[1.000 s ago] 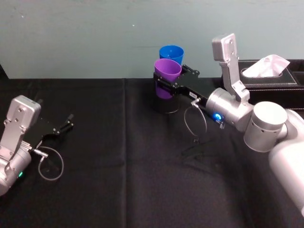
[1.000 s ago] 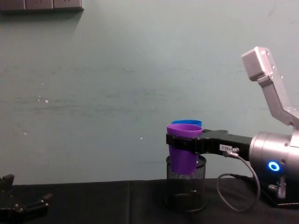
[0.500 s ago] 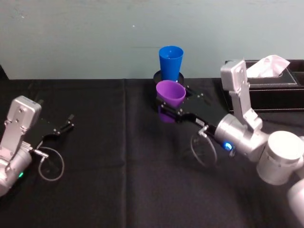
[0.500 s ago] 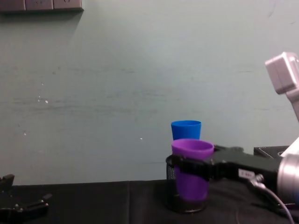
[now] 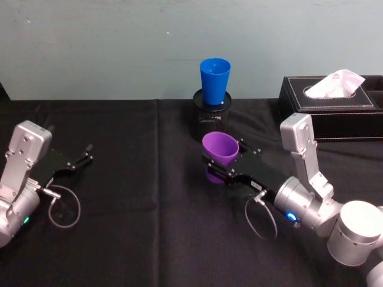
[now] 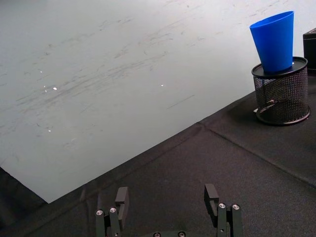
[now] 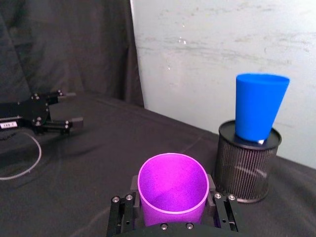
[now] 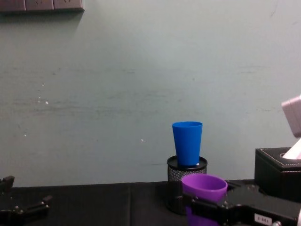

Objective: Pick up one cup with a gripper and tap it against the other cup.

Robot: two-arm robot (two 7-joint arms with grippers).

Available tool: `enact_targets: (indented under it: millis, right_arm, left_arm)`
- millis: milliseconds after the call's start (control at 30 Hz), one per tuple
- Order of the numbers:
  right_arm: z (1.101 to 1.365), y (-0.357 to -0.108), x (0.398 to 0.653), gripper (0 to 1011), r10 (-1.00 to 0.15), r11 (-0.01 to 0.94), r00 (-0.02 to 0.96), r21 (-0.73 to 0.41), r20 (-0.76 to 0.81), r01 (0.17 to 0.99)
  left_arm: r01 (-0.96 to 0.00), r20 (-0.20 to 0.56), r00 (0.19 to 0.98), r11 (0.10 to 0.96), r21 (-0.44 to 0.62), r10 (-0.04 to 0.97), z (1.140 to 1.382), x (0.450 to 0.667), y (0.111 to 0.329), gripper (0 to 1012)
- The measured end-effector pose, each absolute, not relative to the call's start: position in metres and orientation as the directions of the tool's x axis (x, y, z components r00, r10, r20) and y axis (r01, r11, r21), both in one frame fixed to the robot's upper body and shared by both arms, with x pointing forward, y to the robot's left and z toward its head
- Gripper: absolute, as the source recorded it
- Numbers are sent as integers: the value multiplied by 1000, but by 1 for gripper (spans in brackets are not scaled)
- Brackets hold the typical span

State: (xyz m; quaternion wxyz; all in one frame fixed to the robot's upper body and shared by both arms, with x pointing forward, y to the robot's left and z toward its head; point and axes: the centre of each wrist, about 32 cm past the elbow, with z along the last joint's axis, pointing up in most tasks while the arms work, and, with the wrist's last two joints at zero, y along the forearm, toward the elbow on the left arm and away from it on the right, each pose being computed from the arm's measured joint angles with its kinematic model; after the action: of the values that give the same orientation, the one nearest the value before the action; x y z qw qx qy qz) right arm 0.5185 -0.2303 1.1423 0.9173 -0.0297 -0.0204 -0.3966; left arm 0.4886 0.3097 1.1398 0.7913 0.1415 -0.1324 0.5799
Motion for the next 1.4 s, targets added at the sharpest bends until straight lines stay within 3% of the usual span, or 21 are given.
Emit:
enact_targets:
  millis: [767,1400]
  right_arm:
    - [1114,-233,509,730,-742,665,668,-77,46,743]
    - [1109,-234,510,730,-741,667,671,-78,33,741]
  left_arm:
    - [-955,374,292,287,70,880,1140,489,310,1000]
    - [-955,374,292,287,70,880,1140,489,310,1000]
